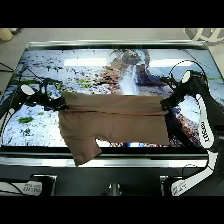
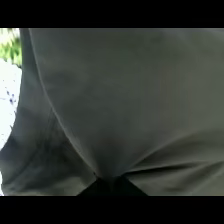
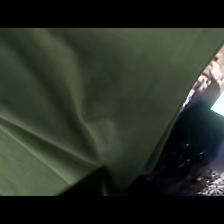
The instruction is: Fold the shirts.
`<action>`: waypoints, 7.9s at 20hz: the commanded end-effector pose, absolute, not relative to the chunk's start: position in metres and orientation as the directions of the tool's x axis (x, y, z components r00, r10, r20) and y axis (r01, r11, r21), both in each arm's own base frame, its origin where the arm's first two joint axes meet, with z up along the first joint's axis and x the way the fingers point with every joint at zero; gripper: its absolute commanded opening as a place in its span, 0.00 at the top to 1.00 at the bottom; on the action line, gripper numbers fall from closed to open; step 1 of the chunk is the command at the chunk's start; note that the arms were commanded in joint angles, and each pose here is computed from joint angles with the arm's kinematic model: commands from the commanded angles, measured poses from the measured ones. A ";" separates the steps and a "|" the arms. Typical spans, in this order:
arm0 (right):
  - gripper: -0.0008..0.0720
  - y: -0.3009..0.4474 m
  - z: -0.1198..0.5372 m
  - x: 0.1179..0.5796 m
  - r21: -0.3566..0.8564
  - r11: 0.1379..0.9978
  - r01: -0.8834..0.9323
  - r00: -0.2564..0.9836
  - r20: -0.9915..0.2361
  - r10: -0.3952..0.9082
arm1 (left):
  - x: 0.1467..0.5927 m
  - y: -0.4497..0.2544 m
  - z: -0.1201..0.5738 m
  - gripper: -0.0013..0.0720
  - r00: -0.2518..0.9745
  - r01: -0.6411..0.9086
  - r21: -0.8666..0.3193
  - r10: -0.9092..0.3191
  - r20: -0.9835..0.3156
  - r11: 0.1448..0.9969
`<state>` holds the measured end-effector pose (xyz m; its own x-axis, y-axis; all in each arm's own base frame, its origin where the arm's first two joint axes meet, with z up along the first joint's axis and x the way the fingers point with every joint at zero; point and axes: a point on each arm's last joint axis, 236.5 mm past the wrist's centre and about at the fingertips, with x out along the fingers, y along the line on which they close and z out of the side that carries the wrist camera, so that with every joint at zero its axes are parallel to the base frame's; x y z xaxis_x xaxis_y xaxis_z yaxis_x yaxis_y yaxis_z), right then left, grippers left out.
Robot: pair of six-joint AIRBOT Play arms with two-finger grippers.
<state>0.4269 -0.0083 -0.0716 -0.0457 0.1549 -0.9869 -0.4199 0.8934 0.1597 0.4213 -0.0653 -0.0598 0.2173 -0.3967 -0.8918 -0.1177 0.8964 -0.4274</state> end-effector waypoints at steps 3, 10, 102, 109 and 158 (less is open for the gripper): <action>0.28 -0.023 -0.035 0.413 0.106 0.891 -0.441 -0.051 -0.994 0.093 | 0.410 -0.056 -0.032 0.44 0.151 -0.165 -0.458 -0.436 -0.887 0.874; 0.32 -0.042 -0.024 0.354 0.295 0.912 -0.286 -0.173 -0.952 0.254 | 0.281 -0.048 -0.040 0.44 -0.009 -0.204 -0.433 -0.444 -0.896 0.878; 0.96 0.028 -0.104 0.482 0.580 0.815 -0.021 0.202 -0.795 0.571 | 0.455 -0.131 0.091 0.38 0.429 0.117 -0.591 -0.578 -0.694 0.798; 0.97 0.041 0.007 0.482 0.529 0.807 -0.264 0.323 -0.740 0.590 | 0.457 -0.219 0.022 0.95 0.308 0.134 -0.634 -0.640 -0.704 0.762; 0.06 0.138 -0.077 0.407 0.503 0.847 -0.174 0.015 -0.858 0.513 | 0.461 -0.111 0.196 0.95 0.593 0.320 -0.477 -0.566 -0.572 0.818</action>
